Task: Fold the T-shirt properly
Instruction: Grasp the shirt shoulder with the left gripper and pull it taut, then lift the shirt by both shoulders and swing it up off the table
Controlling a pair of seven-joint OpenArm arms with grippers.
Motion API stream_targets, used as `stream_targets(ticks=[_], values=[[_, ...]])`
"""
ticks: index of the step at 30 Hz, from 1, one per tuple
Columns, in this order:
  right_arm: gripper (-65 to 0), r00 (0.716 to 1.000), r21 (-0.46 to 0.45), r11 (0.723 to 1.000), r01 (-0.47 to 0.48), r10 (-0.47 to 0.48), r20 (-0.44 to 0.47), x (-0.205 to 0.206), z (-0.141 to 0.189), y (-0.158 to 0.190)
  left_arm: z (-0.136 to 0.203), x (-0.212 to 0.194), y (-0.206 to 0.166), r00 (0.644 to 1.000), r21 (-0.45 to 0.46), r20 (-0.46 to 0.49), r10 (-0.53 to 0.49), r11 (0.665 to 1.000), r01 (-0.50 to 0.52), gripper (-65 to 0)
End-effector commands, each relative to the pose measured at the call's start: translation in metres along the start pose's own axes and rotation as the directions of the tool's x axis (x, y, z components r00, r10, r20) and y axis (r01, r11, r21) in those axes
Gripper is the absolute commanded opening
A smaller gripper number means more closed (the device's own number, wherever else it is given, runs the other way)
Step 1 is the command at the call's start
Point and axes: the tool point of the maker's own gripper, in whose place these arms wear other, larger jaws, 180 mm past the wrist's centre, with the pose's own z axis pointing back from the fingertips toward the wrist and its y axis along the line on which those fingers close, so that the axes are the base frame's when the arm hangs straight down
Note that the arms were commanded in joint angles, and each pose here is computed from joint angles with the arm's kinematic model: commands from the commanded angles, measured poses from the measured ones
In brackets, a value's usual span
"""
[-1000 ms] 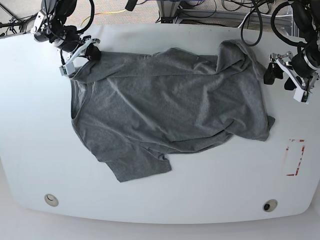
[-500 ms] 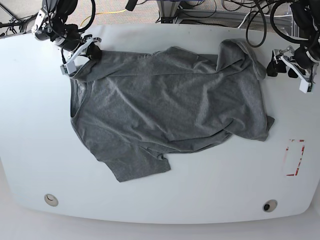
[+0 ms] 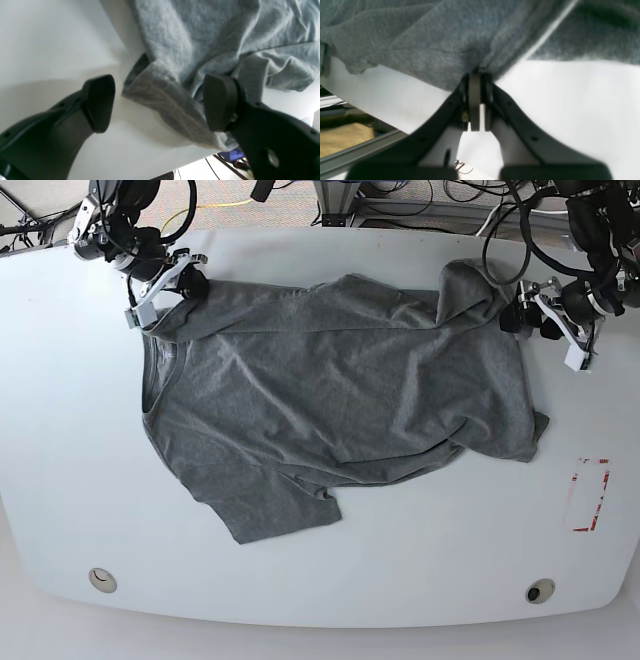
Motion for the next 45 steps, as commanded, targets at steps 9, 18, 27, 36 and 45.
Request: stream_targets(ticks=[9, 18, 27, 36, 45], values=[[-65.0, 0.999, 0.002, 1.0, -0.014, 0.014, 0.034, 0.009, 0.004, 0.001, -0.012, -0.008, -0.004, 0.999, -0.041, -0.042, -0.003, 0.999, 0.001, -27.5], [-65.0, 0.999, -0.002, 1.0, -0.017, 0.017, 0.037, 0.01, 0.005, 0.001, -0.013, 0.001, -0.011, 1.0, -0.052, 0.004, -0.019, 0.998, 0.019, -54.3], [-65.0, 0.999, -0.059, 0.998, -0.01, 0.013, 0.046, 0.003, 0.025, -0.009, 0.028, 0.011, -0.007, 0.991, 0.044, 0.095, -0.091, 0.995, 0.087, -60.0], [-65.0, 0.994, -0.103, 0.991, -0.09, 0.096, 0.053, 0.007, 0.047, 0.001, 0.073, 0.017, 0.005, 0.982, 0.171, 0.111, -0.151, 0.977, 0.131, -60.1], [-65.0, 0.982, -0.12, 0.981, -0.154, 0.165, 0.09, 0.029, 0.054, 0.008, 0.105, 0.033, 0.025, 0.97, 0.245, 0.208, -0.126, 0.967, 0.073, -63.6]])
